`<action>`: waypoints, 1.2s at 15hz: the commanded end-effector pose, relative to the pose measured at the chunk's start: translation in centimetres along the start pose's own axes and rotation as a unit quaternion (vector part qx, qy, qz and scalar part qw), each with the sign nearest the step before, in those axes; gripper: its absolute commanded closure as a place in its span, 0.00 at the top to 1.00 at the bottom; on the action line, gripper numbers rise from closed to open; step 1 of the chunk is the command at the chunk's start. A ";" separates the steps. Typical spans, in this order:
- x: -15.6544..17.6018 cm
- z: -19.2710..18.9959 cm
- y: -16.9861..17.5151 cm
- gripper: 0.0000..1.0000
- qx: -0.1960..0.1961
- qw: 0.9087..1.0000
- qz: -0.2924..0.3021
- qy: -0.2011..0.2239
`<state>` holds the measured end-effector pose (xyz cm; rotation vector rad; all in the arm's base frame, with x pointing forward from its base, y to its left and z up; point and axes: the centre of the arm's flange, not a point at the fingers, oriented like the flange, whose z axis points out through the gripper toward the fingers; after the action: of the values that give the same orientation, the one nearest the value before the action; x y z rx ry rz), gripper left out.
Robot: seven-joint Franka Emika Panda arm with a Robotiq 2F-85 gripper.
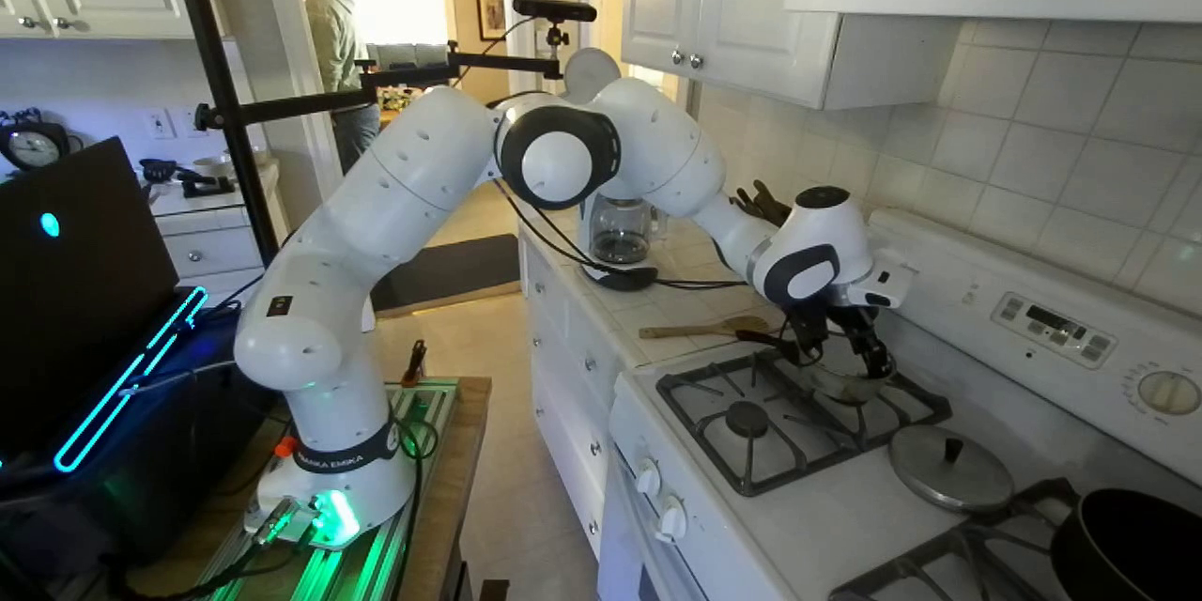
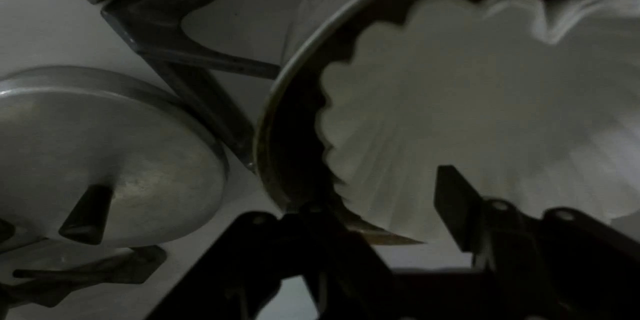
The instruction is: Remove the bowl from the plate and replace it with a lid
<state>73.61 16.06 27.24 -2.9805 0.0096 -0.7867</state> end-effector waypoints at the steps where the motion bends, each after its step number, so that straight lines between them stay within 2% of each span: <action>1: 0.7 0.4 -0.1 0.25 0.001 1.000 -0.001 0.006; 4: 0.9 0.3 0.0 0.05 0.002 1.000 0.000 0.008; 5: 0.9 0.3 0.1 0.01 0.002 1.000 0.001 0.008; 13: 1.2 0.1 0.1 0.00 -0.002 1.000 0.004 0.010; 18: 2.7 -4.0 1.4 0.00 0.008 0.999 0.046 0.023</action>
<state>74.14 15.32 28.95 -2.9593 0.0570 -0.8217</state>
